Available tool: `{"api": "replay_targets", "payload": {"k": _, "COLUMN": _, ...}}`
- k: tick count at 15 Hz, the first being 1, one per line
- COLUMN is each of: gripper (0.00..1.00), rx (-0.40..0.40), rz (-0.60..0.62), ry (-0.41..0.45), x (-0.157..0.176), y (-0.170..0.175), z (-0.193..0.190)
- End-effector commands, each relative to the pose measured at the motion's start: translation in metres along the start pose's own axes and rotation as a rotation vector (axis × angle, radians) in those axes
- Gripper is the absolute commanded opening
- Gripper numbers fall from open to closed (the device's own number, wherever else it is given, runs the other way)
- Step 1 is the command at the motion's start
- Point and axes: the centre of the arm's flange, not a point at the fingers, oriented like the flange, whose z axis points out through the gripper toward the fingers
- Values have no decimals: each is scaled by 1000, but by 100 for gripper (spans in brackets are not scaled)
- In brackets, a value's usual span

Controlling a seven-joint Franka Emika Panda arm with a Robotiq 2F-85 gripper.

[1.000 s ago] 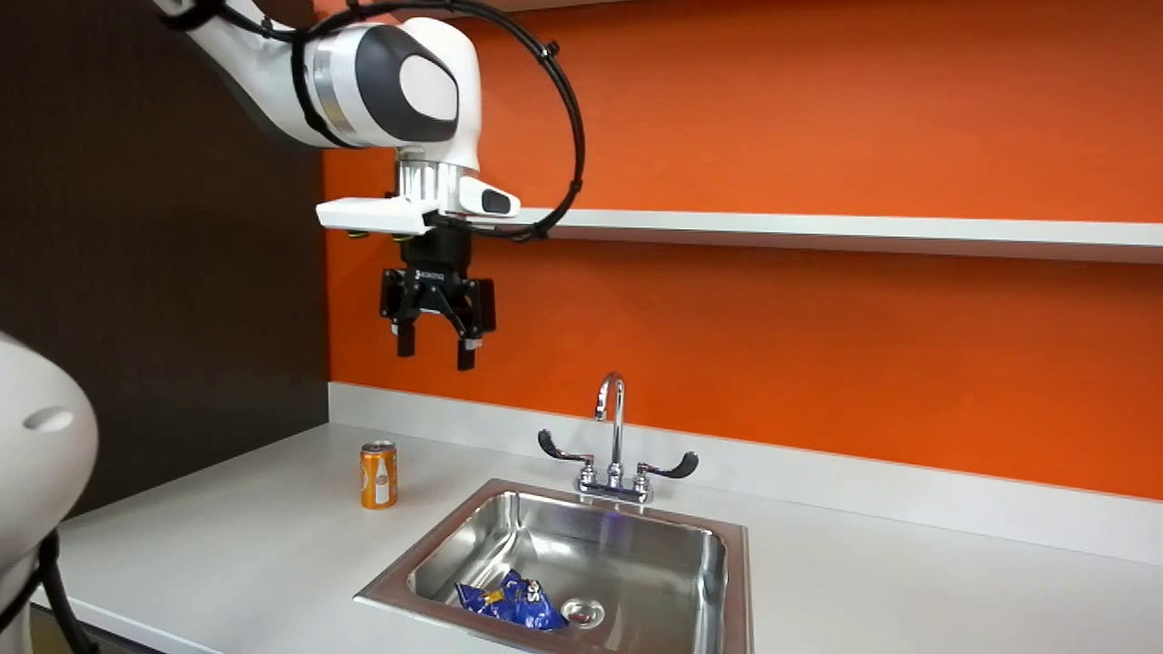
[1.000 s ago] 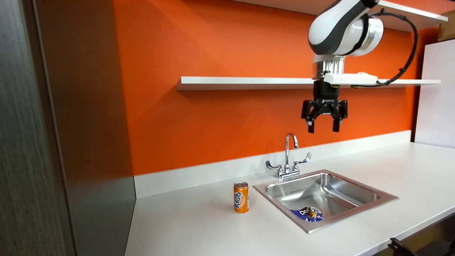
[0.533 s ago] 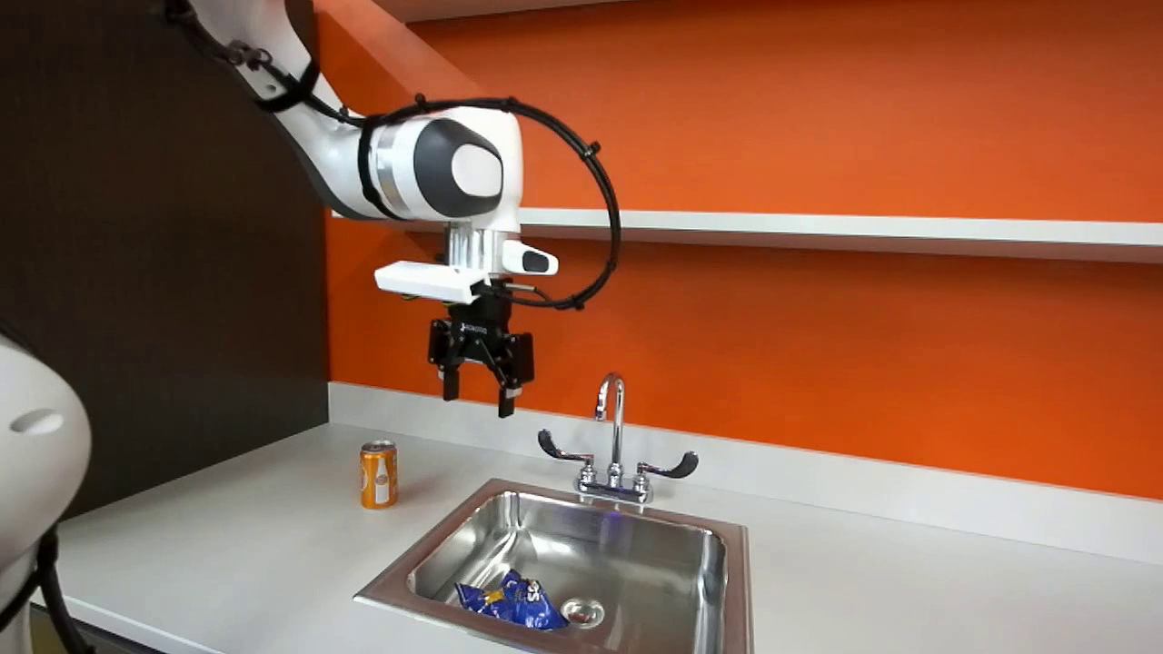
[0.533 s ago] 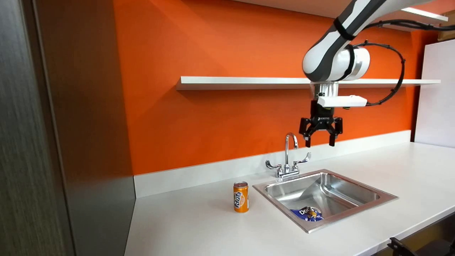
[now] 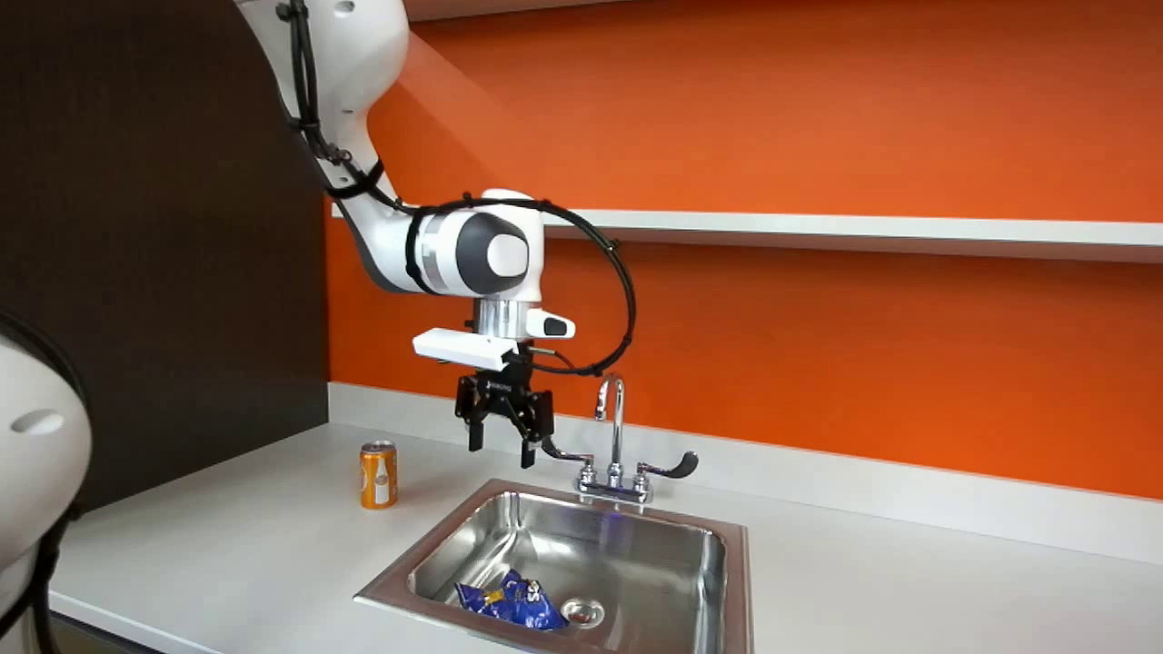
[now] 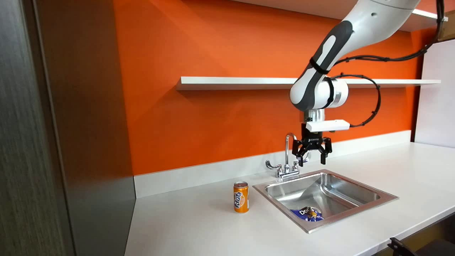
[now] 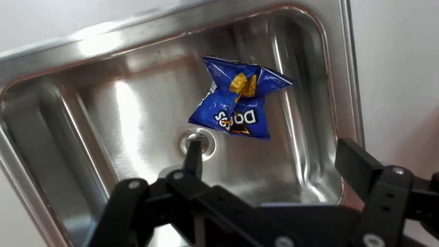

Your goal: Remove the packet of doritos from the sink and place it on the counter top

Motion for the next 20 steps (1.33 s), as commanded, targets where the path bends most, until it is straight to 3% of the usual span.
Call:
{"api": "replay_targets", "payload": {"k": 1, "gripper": 100, "rx": -2, "rz": 14, "ry": -19, "x": 27, "y": -4, "z": 29}}
{"api": "replay_targets", "payload": {"k": 12, "gripper": 100, "rx": 6, "rz": 77, "ry": -86, "x": 45, "y": -15, "z": 107}}
{"api": "replay_targets", "payload": {"k": 20, "gripper": 100, "rx": -16, "rz": 146, "ry": -120, "x": 40, "y": -12, "z": 130}}
